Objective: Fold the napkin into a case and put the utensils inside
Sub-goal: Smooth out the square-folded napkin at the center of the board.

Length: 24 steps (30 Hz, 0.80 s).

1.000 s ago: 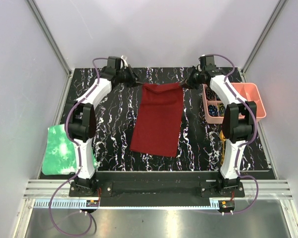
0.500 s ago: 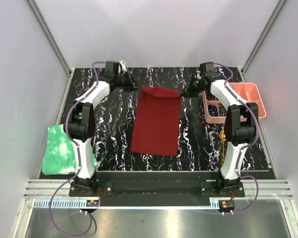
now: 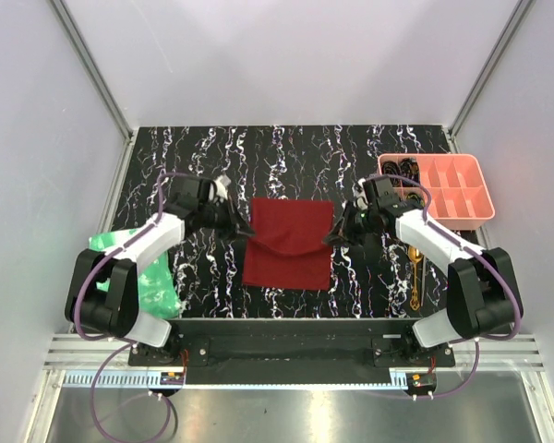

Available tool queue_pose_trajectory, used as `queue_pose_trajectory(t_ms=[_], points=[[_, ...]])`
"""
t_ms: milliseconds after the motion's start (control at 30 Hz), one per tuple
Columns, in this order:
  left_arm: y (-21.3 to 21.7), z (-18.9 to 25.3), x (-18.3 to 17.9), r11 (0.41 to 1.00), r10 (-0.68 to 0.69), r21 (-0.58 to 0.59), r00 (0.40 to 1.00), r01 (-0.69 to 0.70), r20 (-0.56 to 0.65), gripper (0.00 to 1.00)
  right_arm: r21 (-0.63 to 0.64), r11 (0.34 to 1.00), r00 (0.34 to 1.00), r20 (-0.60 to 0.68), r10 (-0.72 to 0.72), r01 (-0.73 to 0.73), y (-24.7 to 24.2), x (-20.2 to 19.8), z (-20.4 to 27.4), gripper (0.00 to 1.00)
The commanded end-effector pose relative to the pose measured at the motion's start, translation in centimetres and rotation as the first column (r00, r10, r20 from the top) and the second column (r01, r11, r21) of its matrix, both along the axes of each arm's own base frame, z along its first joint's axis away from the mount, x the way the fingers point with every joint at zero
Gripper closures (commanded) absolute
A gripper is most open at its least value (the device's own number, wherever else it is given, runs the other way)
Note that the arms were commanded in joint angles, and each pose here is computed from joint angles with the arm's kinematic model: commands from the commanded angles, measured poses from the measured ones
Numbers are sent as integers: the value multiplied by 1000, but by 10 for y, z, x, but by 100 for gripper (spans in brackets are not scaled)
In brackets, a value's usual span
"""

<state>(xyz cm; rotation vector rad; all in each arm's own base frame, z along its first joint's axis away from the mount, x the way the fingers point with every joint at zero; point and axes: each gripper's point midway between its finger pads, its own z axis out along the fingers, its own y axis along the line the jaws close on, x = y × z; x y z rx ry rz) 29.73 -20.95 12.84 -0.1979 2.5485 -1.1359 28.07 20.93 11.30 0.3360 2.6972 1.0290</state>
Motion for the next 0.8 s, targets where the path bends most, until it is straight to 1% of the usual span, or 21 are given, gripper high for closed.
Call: queue_pose_trajectory(t_ms=[0,67,167,300,567,767], points=[[-14,-23,-43,998,-60,-14,997,59,-51,100,44,999,1000,1,-21,21,2,-15,-7,100],[-14,-26,-49,999,-51,-4,998,51,-39,100,36,999,999,-23,-27,27,-1,-22,-17,100],[-12,-34,-60,999,-50,10,997,50,-57,100,31,999,999,-24,-32,33,-3,-26,-19,100],[-9,-31,-65,998,-55,8,997,55,-45,100,26,999,999,-28,-36,37,-7,-35,-23,100],[3,-54,-84,996,-54,69,993,61,-102,100,16,999,997,-63,-43,44,-13,-52,-37,100],[11,-59,-93,993,-45,103,994,56,-101,100,17,999,995,-84,-48,50,-16,-65,-43,100]])
